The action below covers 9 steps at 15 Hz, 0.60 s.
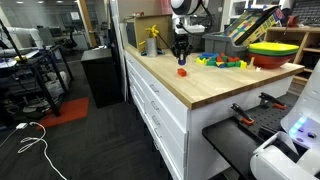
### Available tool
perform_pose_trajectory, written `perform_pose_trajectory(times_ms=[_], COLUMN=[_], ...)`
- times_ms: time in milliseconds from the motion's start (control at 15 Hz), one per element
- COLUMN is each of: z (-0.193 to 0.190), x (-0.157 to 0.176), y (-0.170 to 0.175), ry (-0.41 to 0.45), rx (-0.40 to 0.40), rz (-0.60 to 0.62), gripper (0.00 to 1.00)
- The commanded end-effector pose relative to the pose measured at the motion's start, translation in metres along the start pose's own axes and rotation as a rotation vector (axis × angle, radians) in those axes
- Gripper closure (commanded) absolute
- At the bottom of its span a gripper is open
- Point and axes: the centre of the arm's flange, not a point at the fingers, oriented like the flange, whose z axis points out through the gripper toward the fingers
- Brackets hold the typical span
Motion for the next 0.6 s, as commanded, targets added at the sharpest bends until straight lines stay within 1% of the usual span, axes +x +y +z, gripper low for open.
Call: perform_pose_trajectory(times_ms=[0,533], z=[0.003,0.019], x=[0.008,0.015], y=[-0.001,0.0], ry=[0.017,0.009], rx=[0.024,0.022], rz=[0.01,0.007], gripper=[0.93,0.93])
